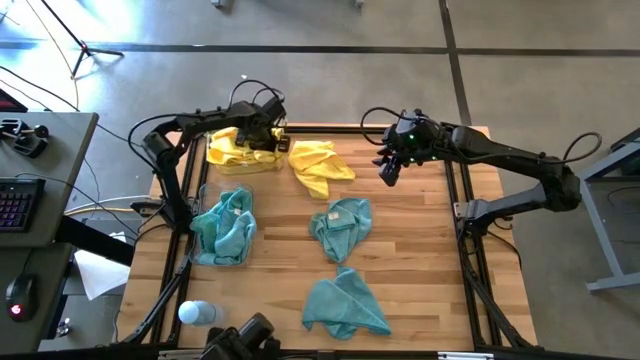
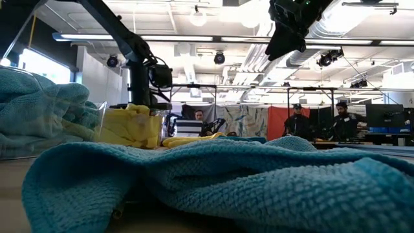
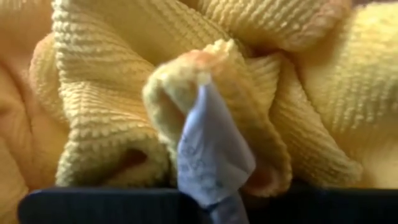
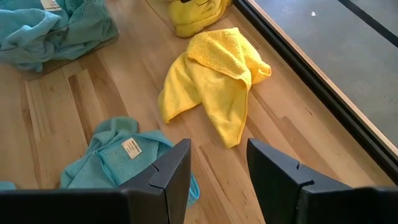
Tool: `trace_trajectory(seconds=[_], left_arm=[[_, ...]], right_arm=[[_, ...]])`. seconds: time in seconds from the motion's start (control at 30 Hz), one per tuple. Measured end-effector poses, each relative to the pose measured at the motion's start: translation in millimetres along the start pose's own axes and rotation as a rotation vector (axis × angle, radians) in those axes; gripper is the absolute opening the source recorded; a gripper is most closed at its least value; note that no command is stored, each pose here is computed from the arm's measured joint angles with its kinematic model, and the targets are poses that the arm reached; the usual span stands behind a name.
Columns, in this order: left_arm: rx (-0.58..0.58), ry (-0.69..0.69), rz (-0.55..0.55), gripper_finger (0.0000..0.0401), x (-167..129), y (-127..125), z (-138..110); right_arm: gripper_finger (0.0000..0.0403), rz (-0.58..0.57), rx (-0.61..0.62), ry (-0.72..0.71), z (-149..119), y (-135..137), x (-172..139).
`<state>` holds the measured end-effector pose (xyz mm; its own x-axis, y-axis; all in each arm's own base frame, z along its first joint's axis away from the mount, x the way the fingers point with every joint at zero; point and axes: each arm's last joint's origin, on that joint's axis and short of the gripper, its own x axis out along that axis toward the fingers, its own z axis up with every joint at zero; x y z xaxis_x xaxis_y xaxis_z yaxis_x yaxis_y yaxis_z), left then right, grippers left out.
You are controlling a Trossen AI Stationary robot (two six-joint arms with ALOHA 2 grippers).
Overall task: Sort microfiber towel by color & place in baskets
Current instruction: Put the yellow microfiber cloth into the top transparent bin
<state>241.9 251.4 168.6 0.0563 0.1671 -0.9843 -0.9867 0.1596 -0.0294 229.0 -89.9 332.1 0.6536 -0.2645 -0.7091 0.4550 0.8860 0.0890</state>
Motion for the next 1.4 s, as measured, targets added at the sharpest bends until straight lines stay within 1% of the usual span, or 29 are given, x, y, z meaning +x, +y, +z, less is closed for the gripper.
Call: trace_trajectory(seconds=[0.43,0.57,0.67,0.93,1.03,1.13,1.2,1.27,1.37,1.4], left_arm=[[0.0,-0.112,-0.061,0.0115,-39.8,6.1,1.7],[-0.022,-0.145,-0.089,0.0129,-55.6,8.9,-0.5],[-0.034,-0.173,-0.12,0.0131,-70.2,11.6,-3.1],[-0.092,-0.293,-0.187,0.0131,-121.5,26.5,-17.3],[-0.108,-0.268,-0.206,0.0131,-132.7,29.9,-27.5],[-0.113,-0.19,-0.181,0.0131,-132.7,29.5,-38.5],[-0.114,-0.154,-0.158,0.0131,-126.3,27.0,-42.4],[-0.114,-0.135,-0.154,0.0131,-111.2,23.6,-43.1],[-0.123,-0.039,-0.189,0.0131,-78.3,22.0,-45.0],[-0.137,-0.018,-0.185,0.0131,-67.8,22.8,-45.8]], right_arm=[[0.0152,0.0,-0.011,0.0,0.0,0.0,0.0],[0.0152,0.0,-0.011,0.0,0.0,0.0,0.0],[0.0152,-0.001,-0.021,0.0,0.0,0.0,0.0],[0.0152,0.0,-0.03,0.0,0.0,0.0,0.0],[0.0152,0.0,-0.03,0.0,0.0,0.0,0.0],[0.0152,-0.001,-0.03,-0.001,0.1,0.0,0.0],[0.0152,0.0,-0.03,-0.004,0.3,0.0,0.0],[0.0152,0.0,-0.029,-0.009,0.9,0.1,0.0],[0.0152,0.001,-0.027,-0.01,1.0,0.1,0.0],[0.0152,0.001,-0.026,-0.01,1.0,0.1,0.0]])
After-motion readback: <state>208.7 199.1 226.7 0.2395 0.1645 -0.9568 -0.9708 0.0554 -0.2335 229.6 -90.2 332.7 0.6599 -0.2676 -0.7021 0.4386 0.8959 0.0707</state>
